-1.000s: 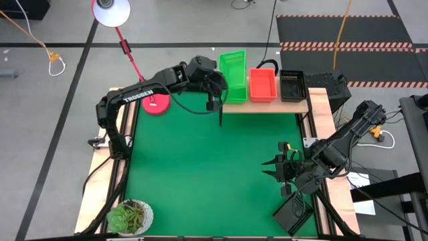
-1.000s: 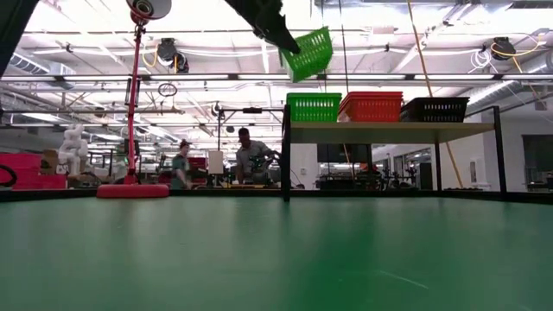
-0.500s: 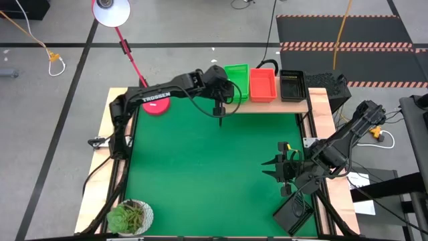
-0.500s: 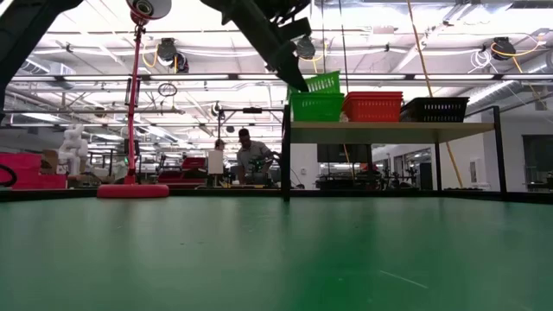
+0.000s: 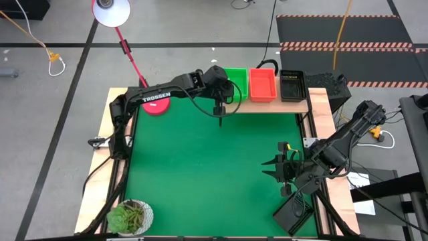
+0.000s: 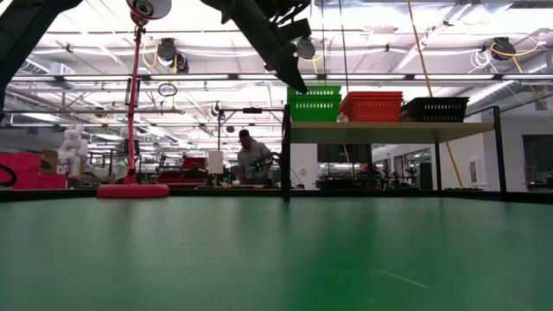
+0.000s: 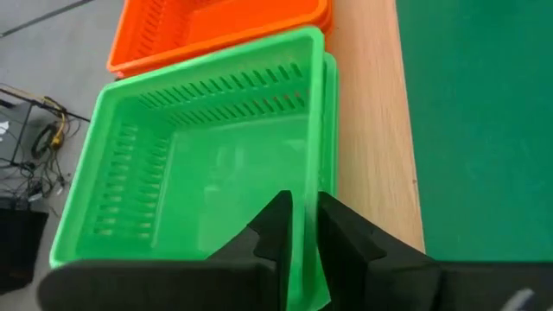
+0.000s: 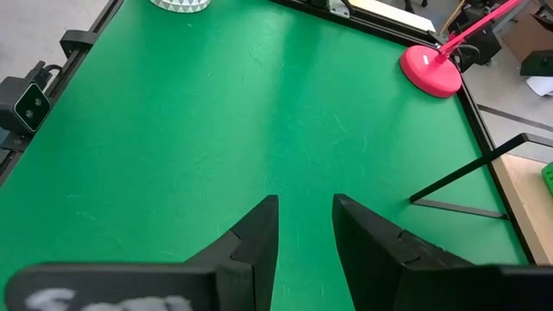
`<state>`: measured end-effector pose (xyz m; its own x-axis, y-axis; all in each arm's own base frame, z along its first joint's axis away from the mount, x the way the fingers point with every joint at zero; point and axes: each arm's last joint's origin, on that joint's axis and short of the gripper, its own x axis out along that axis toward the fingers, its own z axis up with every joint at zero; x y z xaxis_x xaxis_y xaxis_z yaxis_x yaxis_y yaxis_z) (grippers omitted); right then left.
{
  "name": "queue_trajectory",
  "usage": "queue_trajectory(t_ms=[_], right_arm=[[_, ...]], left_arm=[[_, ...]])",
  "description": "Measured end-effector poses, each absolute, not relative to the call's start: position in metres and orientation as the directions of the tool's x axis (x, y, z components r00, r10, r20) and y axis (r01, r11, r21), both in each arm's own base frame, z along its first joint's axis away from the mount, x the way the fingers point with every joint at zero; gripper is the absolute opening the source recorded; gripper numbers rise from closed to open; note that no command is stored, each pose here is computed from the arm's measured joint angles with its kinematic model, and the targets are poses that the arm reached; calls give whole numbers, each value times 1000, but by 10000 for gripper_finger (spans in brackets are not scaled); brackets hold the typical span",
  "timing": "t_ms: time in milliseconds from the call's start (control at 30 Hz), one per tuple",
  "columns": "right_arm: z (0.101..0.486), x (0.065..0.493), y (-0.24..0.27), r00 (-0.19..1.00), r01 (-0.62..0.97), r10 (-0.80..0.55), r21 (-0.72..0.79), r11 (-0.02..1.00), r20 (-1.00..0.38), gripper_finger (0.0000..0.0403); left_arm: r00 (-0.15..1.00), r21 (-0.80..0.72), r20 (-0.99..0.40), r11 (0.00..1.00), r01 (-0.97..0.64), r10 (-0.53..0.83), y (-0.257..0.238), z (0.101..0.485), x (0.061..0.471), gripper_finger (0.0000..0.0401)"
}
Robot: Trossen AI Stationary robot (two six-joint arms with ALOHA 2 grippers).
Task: Stack baskets on shelf by color
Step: Stack the green basket on top of the green baskets on the shelf, then stack the black basket on top of the black baskets on the shelf
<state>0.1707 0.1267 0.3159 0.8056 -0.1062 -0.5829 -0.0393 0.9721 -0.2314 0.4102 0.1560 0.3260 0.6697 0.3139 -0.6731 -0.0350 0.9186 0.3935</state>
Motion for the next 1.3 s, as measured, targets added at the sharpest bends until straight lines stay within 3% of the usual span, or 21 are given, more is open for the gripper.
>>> queue_trajectory(t_ms=[167,333,533,767,1000,1300], right_arm=[[317,171,127,811,-29,-103,-214,976,-575,105],[316,174,127,823,85,-181,-198,977,-539,105],[308,185,136,823,142,-188,-127,982,-536,107],[298,204,155,826,149,-98,48,988,-554,108],[291,227,181,745,168,-3,184,968,-667,108],[289,239,238,499,289,58,229,930,-865,107]], left_arm=[[671,366,-671,928,-70,315,155,326,411,99],[683,332,-661,937,-107,312,150,331,410,149],[727,305,-614,942,-143,309,133,366,390,179],[730,234,-637,964,-124,248,101,388,369,158],[747,231,-646,973,-5,157,58,356,386,118],[726,252,-675,966,55,135,0,335,388,91]])
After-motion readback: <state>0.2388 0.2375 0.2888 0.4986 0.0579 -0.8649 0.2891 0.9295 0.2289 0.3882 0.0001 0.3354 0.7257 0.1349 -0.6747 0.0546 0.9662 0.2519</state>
